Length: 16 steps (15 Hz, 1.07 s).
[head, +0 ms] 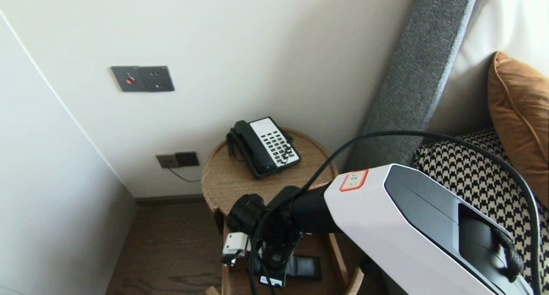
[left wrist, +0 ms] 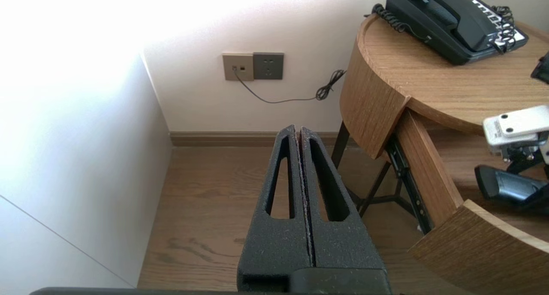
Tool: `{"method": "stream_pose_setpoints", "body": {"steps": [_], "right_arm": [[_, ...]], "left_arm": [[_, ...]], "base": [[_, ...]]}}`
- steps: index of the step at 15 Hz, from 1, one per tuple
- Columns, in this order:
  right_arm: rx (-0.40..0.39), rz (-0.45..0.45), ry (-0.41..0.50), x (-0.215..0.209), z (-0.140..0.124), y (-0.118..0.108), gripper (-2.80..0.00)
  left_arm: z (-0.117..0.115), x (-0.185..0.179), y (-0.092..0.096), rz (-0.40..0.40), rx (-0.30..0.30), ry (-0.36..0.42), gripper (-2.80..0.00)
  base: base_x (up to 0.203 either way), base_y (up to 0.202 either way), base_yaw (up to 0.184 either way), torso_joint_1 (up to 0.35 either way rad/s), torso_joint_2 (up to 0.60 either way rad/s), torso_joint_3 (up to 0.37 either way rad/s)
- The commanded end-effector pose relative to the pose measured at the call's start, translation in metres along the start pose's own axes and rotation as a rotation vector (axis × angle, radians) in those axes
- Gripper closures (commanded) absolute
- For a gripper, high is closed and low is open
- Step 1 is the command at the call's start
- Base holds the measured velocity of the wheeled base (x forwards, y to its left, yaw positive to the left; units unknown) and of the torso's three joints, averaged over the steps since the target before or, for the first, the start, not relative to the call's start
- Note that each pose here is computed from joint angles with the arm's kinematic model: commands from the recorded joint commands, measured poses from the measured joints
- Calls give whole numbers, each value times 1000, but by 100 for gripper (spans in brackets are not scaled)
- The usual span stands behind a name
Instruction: Take the remote control out of the drawer one by one and place them on the table
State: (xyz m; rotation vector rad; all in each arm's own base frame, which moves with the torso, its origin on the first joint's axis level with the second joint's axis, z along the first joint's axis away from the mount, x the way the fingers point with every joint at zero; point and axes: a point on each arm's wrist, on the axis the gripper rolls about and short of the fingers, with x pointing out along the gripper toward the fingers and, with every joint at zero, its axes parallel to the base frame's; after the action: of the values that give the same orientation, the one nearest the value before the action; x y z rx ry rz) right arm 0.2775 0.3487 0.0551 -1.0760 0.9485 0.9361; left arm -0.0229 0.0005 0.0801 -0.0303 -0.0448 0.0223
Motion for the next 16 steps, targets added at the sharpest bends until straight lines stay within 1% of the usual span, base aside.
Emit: {"method": "stream_pose_setpoints", "body": {"steps": [1, 7, 11, 14, 16], "right_arm": [[-1, -9, -13, -6, 2, -2, 0], [-3, -5, -4, 5, 3, -1, 0], [-3, -9, -11, 22, 12, -3, 0], [0, -17, -25, 14, 13, -5, 0], [5, -28, -42, -1, 12, -6, 0]], "left_arm": [[1, 0, 0, 1, -1, -3, 0], [1, 0, 0, 1, -1, -3, 0], [0, 0, 0, 2, -1, 0, 0], [0, 0, 0, 2, -1, 0, 0], [0, 0, 0, 1, -1, 0, 0]], "base": [[0, 0, 0, 0, 0, 0], [0, 0, 0, 0, 0, 0], [0, 0, 0, 0, 0, 0], [0, 0, 0, 0, 0, 0], [0, 0, 0, 0, 0, 0]]}}
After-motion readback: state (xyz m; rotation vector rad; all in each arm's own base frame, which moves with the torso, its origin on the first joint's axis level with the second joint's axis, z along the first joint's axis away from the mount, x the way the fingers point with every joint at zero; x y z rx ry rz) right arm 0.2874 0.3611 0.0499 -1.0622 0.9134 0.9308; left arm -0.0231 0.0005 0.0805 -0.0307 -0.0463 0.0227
